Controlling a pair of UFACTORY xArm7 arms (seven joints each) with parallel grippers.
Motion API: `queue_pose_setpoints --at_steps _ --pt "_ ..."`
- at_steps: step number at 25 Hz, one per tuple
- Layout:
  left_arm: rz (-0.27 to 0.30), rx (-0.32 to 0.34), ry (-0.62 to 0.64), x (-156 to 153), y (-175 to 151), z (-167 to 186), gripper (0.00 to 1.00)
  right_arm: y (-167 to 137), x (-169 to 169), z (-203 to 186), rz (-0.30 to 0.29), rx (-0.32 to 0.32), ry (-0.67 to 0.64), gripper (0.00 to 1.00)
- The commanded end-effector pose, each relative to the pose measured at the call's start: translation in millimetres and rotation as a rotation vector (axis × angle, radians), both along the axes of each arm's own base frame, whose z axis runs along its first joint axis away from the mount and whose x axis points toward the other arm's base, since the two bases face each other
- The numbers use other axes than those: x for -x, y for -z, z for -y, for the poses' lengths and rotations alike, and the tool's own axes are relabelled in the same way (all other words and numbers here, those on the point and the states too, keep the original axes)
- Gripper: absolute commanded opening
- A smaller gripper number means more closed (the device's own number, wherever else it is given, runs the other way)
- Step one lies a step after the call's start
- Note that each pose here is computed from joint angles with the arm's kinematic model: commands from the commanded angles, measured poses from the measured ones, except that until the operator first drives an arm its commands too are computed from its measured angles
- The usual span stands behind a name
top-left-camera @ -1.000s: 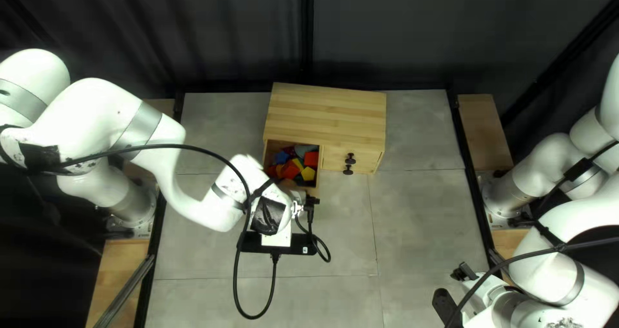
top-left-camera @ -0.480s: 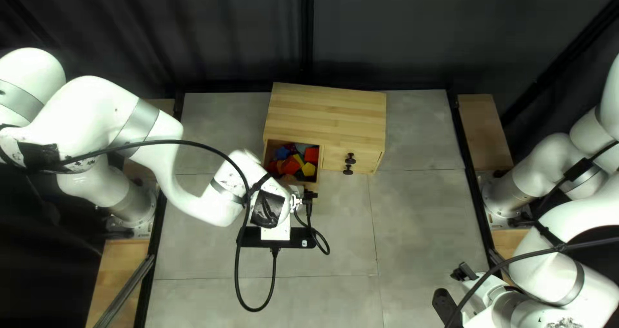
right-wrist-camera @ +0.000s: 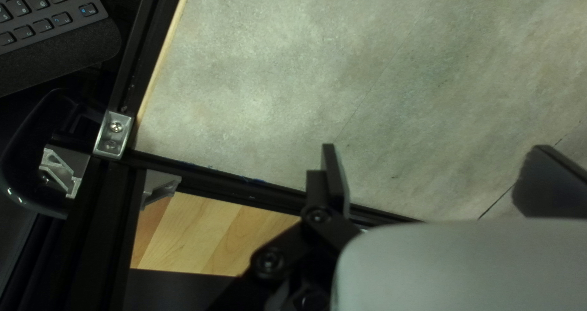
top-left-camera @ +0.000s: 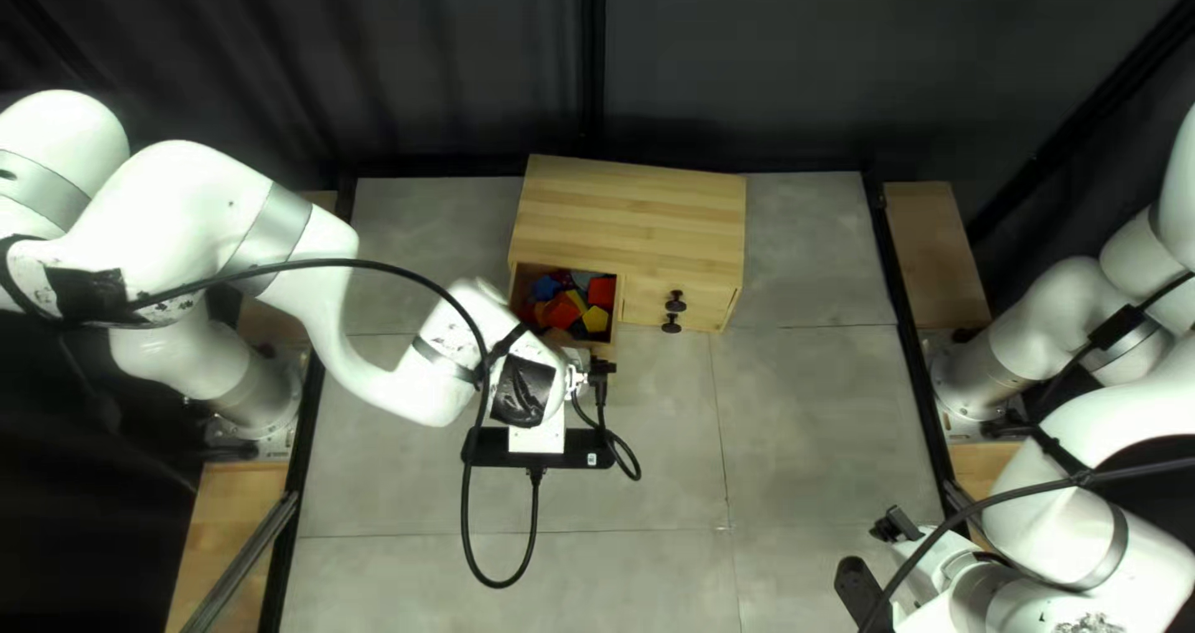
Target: Open drawers and place objects into drawer and close
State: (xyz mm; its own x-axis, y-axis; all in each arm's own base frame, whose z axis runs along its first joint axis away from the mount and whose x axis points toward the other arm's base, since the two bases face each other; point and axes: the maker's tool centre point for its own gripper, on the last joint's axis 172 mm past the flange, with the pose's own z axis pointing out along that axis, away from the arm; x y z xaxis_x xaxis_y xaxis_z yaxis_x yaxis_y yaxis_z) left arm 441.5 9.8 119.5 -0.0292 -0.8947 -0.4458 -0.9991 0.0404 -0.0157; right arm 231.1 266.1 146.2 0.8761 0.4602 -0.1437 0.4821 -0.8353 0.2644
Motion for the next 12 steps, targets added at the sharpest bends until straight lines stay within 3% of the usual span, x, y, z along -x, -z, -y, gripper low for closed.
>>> queue_pose_setpoints --at_steps 1,12 --pt "0.002 -0.002 0.003 -0.8 -0.4 -0.5 1.00 0.0 0.0 0.0 0.000 0.000 0.000 1.00" --pt "-0.010 -0.002 0.027 -1.3 -0.4 3.5 1.00 0.0 0.0 0.0 0.000 0.000 0.000 1.00"
